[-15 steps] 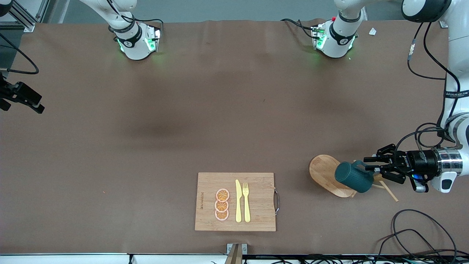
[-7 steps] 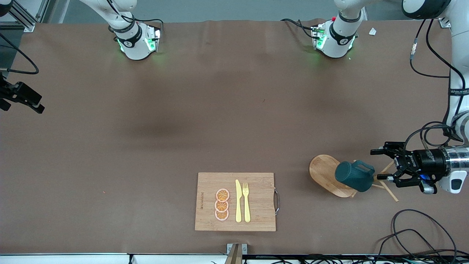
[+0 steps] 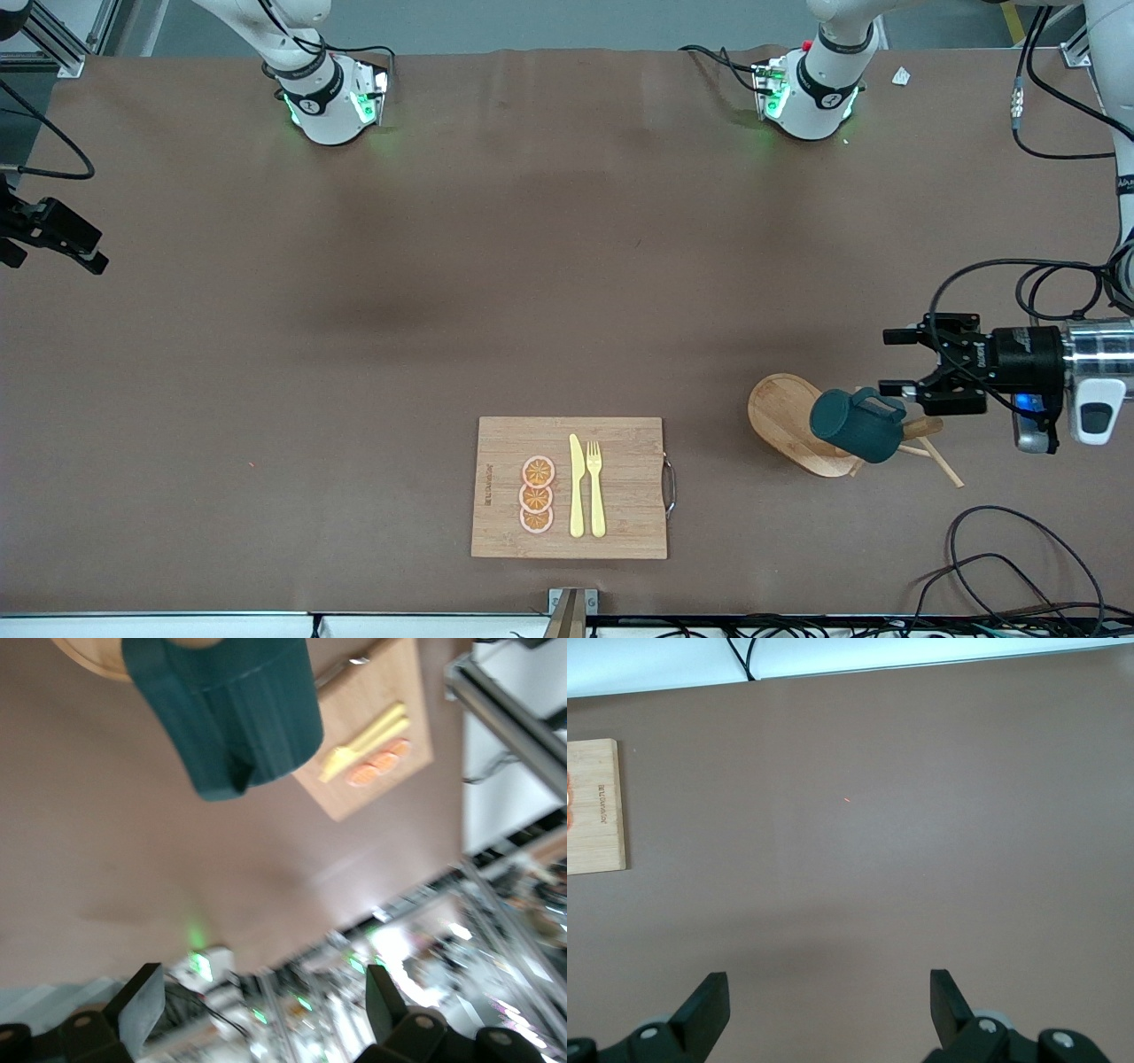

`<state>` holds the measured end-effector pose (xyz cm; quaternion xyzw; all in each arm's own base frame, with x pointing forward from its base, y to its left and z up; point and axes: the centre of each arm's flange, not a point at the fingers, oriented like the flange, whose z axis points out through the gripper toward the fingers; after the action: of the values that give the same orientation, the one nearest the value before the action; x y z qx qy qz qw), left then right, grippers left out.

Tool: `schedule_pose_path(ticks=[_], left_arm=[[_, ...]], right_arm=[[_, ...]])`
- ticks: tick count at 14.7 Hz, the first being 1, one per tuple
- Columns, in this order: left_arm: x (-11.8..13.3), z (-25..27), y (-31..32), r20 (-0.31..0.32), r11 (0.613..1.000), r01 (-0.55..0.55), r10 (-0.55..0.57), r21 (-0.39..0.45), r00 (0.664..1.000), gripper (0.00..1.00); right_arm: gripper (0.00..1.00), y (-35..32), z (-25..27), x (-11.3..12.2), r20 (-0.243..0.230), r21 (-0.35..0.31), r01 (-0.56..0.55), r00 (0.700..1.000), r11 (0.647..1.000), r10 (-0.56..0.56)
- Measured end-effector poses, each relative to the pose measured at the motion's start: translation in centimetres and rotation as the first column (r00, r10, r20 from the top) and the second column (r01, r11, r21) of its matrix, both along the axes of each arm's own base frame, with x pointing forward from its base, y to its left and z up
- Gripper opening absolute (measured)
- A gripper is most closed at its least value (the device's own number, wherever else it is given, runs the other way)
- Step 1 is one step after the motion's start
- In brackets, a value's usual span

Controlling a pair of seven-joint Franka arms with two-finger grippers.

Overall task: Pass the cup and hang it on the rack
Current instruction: 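Open the left gripper and pull it back from the mug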

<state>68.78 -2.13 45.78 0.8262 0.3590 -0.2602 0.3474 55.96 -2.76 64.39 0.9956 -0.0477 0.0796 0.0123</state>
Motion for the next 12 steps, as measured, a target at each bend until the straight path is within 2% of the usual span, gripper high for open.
schedule_pose_path(ticks=[3,6,8,12], left_arm=[[-0.9,2.6,-1.7,0.099,0.98,0.112,-0.13,0.165,0.987,1.0],[-1.8,5.2,-0.1,0.199,0.93,0.199,-0.267,0.308,0.943,1.0],[-2.6,7.1,-0.1,0.23,0.881,0.246,-0.358,0.404,0.905,1.0],[-4.4,11.5,-2.6,0.24,0.76,0.293,-0.502,0.58,0.831,1.0]], right_arm=[[1.0,0.0,0.0,0.0,0.0,0.0,0.0,1.0,1.0,0.0],[1.0,0.0,0.0,0.0,0.0,0.0,0.0,1.0,1.0,0.0],[1.0,0.0,0.0,0.0,0.0,0.001,0.0,1.0,1.0,0.0],[1.0,0.0,0.0,0.0,0.0,0.001,0.0,1.0,1.0,0.0]])
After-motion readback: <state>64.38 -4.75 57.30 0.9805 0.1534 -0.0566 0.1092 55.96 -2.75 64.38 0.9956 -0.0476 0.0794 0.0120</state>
